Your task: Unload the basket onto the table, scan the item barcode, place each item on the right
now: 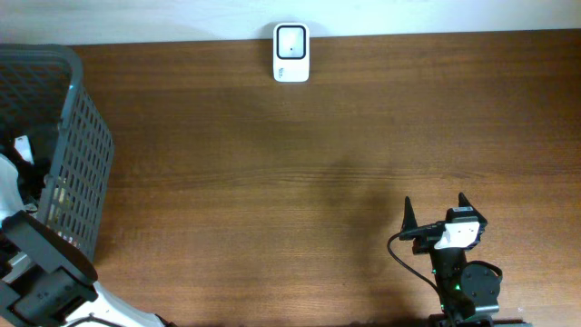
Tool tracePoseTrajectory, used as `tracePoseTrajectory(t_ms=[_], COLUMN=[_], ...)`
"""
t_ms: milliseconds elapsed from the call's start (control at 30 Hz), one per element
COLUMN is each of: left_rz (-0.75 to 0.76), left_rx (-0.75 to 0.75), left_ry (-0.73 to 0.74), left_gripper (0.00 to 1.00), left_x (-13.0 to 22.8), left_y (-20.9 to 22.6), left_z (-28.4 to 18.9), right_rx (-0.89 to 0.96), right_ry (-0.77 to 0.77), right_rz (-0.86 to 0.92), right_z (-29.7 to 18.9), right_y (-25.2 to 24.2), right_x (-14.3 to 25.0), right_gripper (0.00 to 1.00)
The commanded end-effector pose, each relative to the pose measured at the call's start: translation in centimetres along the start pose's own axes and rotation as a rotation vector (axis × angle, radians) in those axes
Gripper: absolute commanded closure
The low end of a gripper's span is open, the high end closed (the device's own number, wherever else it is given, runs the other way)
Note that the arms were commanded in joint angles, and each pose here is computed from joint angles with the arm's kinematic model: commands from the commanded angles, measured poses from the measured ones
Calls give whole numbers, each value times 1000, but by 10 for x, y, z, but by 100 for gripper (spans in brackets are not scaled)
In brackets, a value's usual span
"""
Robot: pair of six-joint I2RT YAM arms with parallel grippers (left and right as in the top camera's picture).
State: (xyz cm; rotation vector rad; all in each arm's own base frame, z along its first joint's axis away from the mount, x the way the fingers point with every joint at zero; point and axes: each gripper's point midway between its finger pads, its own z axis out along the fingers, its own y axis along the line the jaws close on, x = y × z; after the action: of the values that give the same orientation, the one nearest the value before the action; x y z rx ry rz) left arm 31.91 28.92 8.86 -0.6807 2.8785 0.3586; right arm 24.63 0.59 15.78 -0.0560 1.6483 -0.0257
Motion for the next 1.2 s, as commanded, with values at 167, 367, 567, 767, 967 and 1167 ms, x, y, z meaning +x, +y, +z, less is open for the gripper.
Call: tracePoseTrajectory(t_ms=[167,367,567,767,967,1167], left_rz=[-30,166,702,1064,1170,624], left_rx=[-67,138,534,482,323,296], left_ry=[-464,-973,-717,-71,-107,-666], left_gripper=[100,100,100,100,12,1], left_x=[-104,-81,32,159,170,-2], left_y=[31,-65,-290,-426,-488,-365], left_z=[-176,-395,-388,-224,-146,-366], right_rx=[7,7,7,7,7,7], right_ry=[8,8,8,8,8,8], right_rz=[0,0,0,0,0,0], right_z=[0,0,0,0,0,0], right_y=[-1,-1,-1,-1,-1,-1], right_x=[4,4,4,4,4,4], right_gripper=[1,1,1,1,1,1])
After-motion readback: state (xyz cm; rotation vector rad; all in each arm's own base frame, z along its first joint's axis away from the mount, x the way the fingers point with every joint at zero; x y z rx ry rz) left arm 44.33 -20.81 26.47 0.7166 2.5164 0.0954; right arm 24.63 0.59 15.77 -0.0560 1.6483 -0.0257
